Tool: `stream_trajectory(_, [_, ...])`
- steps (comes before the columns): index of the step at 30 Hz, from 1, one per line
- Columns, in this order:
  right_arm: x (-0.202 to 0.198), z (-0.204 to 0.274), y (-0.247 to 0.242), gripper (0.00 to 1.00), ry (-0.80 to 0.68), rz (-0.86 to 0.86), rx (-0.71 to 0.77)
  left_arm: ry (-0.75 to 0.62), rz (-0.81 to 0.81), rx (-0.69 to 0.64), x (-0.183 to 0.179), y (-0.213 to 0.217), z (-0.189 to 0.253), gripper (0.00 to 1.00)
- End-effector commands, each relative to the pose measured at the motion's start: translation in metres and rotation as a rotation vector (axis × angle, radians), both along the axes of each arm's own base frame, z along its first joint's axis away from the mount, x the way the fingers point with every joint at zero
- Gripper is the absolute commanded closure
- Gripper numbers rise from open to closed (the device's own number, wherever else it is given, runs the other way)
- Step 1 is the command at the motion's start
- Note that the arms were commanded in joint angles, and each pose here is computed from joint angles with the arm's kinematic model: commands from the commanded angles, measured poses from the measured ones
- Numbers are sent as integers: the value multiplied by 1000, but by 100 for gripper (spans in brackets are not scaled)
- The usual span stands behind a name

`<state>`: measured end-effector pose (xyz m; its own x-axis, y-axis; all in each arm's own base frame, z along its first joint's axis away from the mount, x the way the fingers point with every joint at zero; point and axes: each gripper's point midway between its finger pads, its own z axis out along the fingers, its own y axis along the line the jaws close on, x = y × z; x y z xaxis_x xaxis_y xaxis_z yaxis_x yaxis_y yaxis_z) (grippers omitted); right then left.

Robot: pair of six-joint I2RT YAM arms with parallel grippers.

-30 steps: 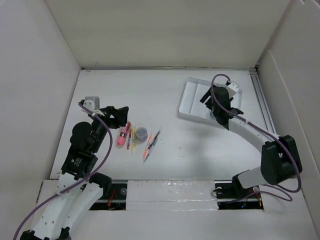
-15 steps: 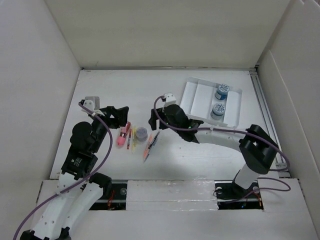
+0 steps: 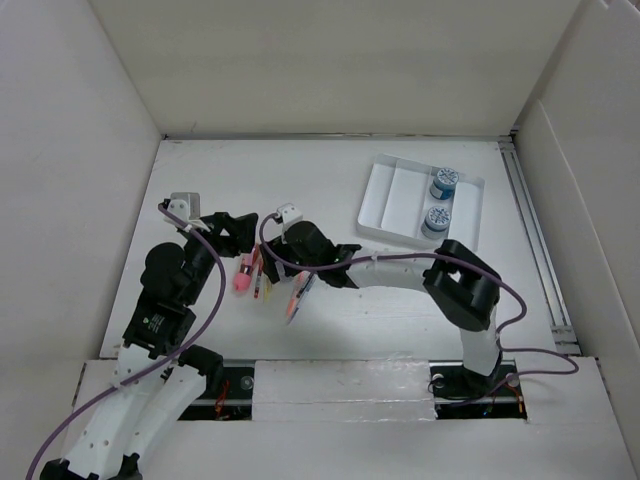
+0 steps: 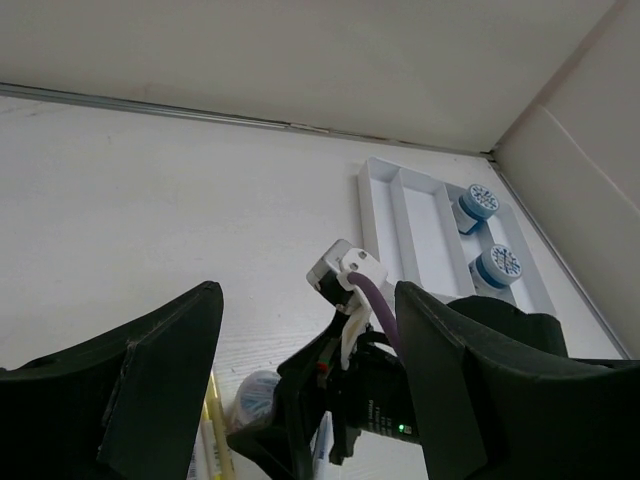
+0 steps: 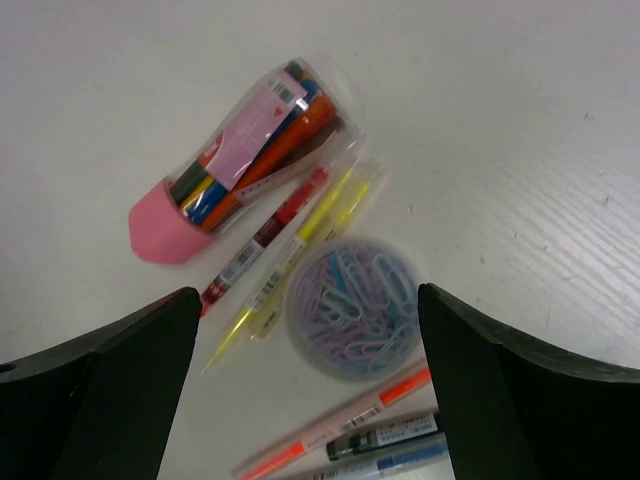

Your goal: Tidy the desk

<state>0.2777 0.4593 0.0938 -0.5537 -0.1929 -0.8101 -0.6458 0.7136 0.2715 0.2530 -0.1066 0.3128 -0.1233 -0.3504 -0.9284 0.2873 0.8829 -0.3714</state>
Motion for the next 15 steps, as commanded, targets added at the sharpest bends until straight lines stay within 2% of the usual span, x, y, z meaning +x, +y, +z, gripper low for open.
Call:
stream_trajectory(1, [22, 5, 2, 6, -43, -71, -23, -51, -13, -10, 0, -2, 16, 34])
stream_trajectory(7, [37, -11, -5, 8, -63, -169, -56, -55, -16, -9, 0, -3, 17, 34])
stream_trajectory(11, [33, -20, -7, 9, -59, -174, -77, -55, -19, -9, 0, -3, 17, 35])
stream_trajectory(14, [30, -23, -10, 12, -61, -205, -81, -50, -19, -7, 0, -3, 15, 35])
stream_trajectory(15, [30, -23, -10, 16, -54, -209, -70, -49, -19, -6, 1, -4, 15, 34])
